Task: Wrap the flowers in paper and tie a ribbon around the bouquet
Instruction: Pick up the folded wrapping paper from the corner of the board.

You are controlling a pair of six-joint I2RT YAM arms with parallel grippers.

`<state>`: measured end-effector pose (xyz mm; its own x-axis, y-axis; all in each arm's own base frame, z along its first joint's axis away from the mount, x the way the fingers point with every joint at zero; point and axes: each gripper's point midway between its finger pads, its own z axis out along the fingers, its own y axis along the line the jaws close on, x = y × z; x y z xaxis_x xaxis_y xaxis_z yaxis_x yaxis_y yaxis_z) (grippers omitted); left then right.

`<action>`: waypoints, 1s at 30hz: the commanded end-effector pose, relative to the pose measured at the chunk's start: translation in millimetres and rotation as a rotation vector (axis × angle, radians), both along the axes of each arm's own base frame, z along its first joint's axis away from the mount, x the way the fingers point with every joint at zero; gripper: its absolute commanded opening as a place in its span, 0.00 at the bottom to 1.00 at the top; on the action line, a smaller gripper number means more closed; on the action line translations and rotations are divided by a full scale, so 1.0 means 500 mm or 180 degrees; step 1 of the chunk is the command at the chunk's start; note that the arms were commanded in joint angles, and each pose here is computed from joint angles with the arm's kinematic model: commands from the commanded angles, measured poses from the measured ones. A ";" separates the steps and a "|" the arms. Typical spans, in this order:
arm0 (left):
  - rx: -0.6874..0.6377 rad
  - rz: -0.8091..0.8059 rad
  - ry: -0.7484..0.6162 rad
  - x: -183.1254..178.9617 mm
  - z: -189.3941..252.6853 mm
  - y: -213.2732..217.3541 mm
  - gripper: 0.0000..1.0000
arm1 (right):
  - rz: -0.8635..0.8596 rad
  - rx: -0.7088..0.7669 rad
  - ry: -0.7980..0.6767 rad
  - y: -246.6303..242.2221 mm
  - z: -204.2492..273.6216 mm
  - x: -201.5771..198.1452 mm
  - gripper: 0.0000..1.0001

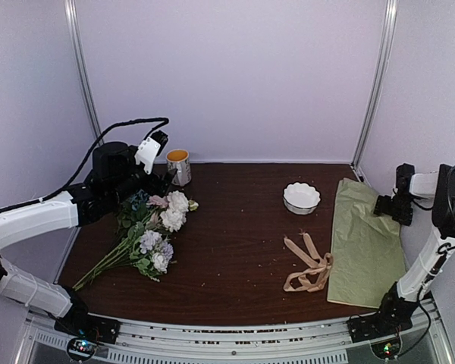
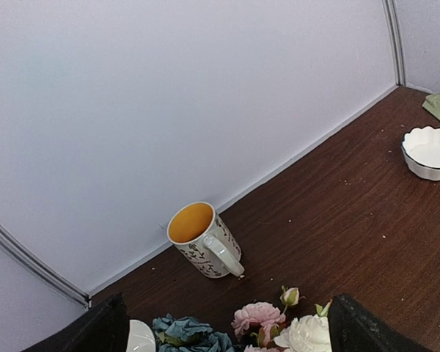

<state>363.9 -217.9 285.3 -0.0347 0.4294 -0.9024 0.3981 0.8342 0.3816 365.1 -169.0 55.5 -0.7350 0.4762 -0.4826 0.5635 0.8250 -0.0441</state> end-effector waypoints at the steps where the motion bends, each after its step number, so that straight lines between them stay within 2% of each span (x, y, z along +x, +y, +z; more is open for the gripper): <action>1: 0.0018 -0.0007 -0.0126 0.003 0.037 -0.002 0.98 | 0.0401 0.0630 -0.0016 0.071 -0.008 0.022 0.95; 8: 0.0052 0.0034 -0.0134 0.008 0.031 0.000 0.98 | 0.0926 0.1103 -0.0362 0.168 0.037 0.051 0.89; 13: 0.0025 0.0026 -0.0103 0.009 0.026 -0.003 0.98 | 0.1104 0.1448 -0.0620 0.209 0.056 0.071 0.71; 18: 0.0010 0.0022 -0.0073 0.007 0.016 -0.004 0.98 | 0.1169 0.1680 -0.0951 0.235 0.088 0.090 0.69; 27: -0.0116 -0.0104 0.0205 0.006 -0.016 -0.028 0.97 | 0.0395 0.1094 -0.1088 0.126 0.096 0.045 0.70; 30: -0.0185 -0.0116 0.0298 0.006 -0.033 -0.037 0.96 | 0.0475 0.1171 -0.0980 0.131 0.077 0.052 0.71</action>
<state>365.7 -225.1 264.3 -0.0956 0.4404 -0.8927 0.4394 0.8234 0.3592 384.4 -89.9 97.4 -0.6821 0.5443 -0.4883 0.3491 0.8292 0.4366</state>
